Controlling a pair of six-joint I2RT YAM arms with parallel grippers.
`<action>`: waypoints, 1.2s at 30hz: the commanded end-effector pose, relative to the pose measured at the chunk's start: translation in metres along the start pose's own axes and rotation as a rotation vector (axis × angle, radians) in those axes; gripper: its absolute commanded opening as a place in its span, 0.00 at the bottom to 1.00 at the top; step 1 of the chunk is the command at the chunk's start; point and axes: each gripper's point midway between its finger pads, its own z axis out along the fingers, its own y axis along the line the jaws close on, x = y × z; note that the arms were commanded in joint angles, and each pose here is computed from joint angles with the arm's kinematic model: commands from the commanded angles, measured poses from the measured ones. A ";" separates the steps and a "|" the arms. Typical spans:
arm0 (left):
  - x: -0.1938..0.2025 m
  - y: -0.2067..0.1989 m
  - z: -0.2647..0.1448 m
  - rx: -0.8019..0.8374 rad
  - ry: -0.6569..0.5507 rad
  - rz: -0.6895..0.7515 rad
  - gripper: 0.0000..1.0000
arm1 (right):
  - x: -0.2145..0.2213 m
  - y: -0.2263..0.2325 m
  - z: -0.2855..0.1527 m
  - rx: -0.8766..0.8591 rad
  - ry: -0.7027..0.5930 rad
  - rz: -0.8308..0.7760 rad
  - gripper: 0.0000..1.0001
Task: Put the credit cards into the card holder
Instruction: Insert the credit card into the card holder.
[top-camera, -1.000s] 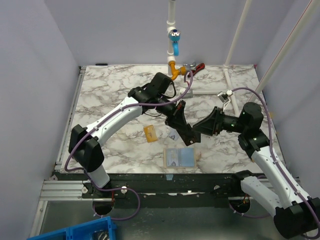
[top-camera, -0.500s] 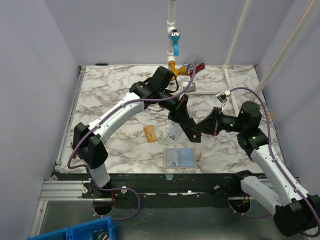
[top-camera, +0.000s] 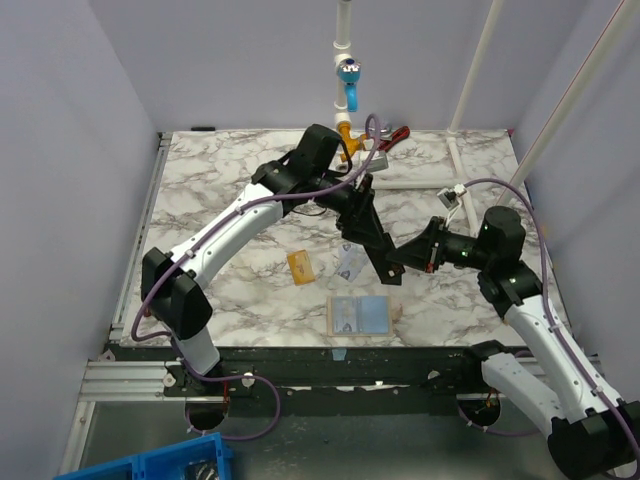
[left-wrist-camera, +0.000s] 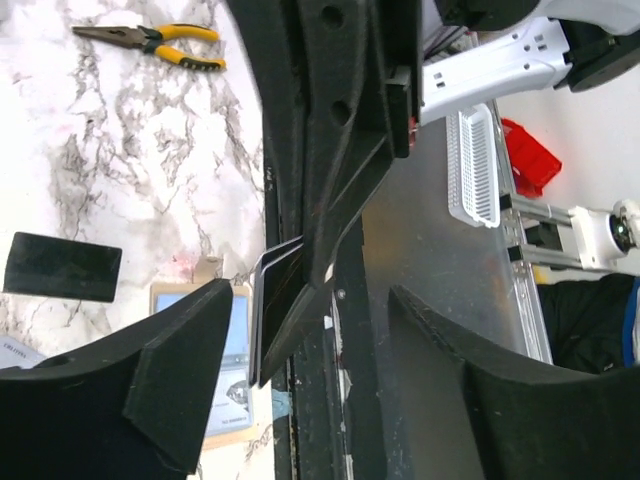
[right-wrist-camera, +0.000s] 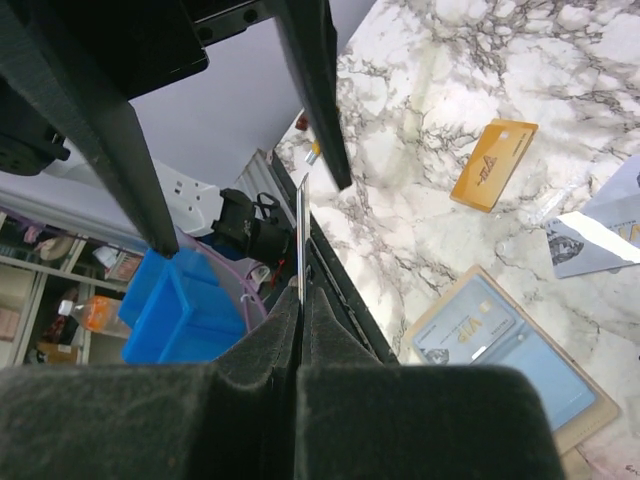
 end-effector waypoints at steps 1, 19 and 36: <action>-0.007 0.004 -0.024 -0.039 -0.084 -0.044 0.69 | -0.018 0.011 -0.004 0.023 -0.057 -0.053 0.01; 0.001 0.006 -0.030 0.044 -0.230 -0.248 0.54 | -0.030 0.010 0.006 -0.055 -0.159 -0.006 0.01; 0.002 -0.005 -0.027 0.082 -0.233 -0.270 0.37 | -0.043 -0.010 0.003 0.050 -0.282 -0.007 0.01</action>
